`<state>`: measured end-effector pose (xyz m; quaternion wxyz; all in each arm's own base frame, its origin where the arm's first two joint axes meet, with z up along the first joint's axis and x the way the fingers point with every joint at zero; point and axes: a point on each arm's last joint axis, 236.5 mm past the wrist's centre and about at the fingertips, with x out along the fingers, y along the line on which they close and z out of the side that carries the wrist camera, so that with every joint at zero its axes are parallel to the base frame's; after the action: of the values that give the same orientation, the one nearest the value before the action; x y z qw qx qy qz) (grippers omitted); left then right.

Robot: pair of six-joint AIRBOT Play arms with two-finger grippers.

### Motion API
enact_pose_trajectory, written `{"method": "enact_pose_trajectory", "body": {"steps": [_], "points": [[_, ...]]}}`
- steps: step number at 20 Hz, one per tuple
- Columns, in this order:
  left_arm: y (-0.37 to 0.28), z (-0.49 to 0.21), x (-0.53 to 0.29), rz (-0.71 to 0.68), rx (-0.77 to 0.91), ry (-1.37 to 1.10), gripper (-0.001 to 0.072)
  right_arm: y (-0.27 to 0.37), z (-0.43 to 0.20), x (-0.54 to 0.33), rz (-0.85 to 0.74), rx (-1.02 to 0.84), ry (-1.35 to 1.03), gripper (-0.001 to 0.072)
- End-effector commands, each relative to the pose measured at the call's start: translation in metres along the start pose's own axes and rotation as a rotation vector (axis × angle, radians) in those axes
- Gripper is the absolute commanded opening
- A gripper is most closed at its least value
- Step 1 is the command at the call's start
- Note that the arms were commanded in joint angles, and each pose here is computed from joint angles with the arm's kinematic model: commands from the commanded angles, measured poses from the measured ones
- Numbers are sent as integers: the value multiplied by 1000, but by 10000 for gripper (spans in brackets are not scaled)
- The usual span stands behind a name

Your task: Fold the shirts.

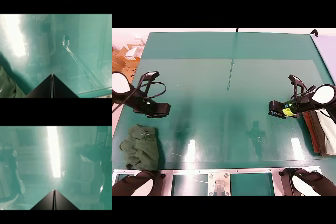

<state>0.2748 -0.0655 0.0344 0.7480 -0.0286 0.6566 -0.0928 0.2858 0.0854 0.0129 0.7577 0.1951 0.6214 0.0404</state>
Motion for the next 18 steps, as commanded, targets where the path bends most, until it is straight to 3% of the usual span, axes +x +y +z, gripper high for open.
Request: {"method": "enact_pose_trajectory", "body": {"steps": [1, 18], "points": [[0, 0, 0, 0, 0, -1, 24, 0, 0, 0, 1, -1, 0, 18], [0, 9, 0, -1, 0, -39, 24, 0, 0, 0, 1, -1, 0, 18]]}}
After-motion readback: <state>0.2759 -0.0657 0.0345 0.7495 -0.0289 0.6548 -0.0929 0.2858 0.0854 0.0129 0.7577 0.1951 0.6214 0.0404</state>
